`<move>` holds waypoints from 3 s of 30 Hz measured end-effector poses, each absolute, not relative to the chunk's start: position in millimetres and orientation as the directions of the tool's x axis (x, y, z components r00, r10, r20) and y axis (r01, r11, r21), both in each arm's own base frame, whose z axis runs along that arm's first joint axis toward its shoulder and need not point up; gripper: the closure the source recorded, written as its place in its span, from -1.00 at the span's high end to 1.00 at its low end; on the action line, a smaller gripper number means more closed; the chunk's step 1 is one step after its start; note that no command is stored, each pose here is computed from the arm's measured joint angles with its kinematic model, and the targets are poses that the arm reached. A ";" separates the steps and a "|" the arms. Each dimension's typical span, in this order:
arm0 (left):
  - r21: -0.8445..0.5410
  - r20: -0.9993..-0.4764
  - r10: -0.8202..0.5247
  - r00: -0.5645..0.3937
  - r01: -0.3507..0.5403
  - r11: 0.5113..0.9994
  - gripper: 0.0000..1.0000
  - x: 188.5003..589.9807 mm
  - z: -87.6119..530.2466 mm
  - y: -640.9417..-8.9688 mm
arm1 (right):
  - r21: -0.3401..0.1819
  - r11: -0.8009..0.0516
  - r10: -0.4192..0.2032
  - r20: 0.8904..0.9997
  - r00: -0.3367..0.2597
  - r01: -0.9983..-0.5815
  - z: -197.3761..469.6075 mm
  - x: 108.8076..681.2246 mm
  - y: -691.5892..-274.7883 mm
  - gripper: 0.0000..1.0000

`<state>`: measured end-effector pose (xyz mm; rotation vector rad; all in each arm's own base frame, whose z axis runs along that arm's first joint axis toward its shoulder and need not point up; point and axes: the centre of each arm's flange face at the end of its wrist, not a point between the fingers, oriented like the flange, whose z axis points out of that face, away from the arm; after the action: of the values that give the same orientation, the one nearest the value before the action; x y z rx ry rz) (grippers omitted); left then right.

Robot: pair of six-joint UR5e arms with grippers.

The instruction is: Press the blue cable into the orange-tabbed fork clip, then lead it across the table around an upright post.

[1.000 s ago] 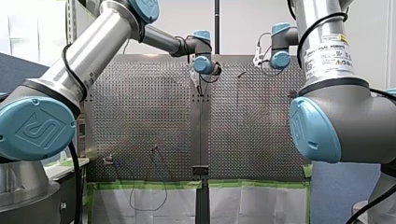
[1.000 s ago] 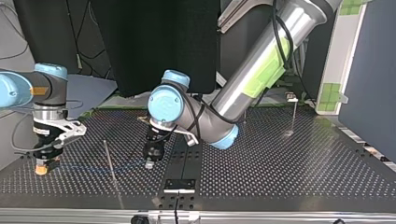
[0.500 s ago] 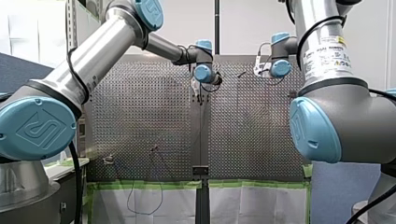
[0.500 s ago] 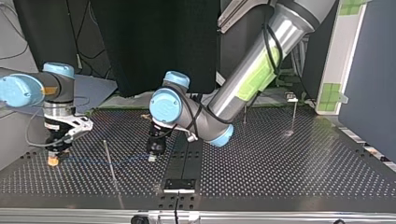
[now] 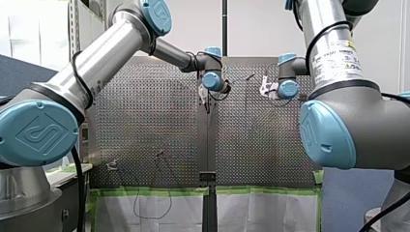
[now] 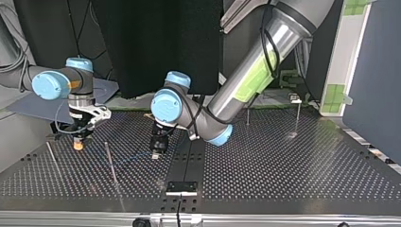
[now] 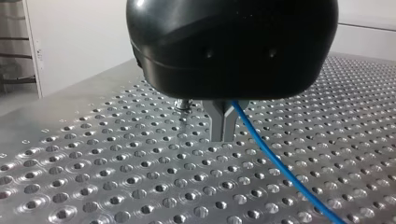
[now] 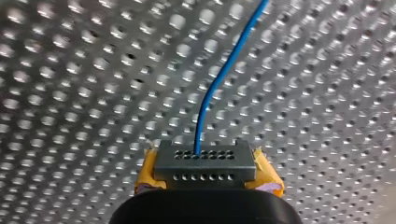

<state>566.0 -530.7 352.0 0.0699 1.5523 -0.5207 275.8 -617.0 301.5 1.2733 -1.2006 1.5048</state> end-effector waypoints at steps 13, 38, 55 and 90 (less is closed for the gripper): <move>-0.279 -0.959 -0.277 -0.057 0.349 0.895 -0.81 565.3 338.8 -530.2 | -0.172 -0.247 -0.035 0.985 -0.169 -0.953 229.9 293.5 -597.5 -1.00; -0.266 -0.962 -0.269 -0.049 0.390 0.881 0.99 560.9 339.7 -538.3 | -0.133 -0.208 -0.075 0.990 -0.120 -0.969 144.7 288.0 -611.5 -1.00; -0.270 -0.961 -0.272 -0.047 0.371 0.889 0.99 563.4 339.4 -534.6 | -0.117 -0.164 -0.095 0.990 -0.102 -0.980 84.1 270.4 -622.1 -1.00; -0.271 -0.961 -0.274 -0.044 0.361 0.892 0.99 567.7 339.3 -529.9 | -0.133 -0.069 -0.168 0.978 -0.120 -0.989 -68.3 213.2 -623.8 -1.00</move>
<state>567.7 -529.9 339.3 0.0711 1.5316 -0.5146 213.2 -623.8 -68.3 1.3282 -1.3879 1.2822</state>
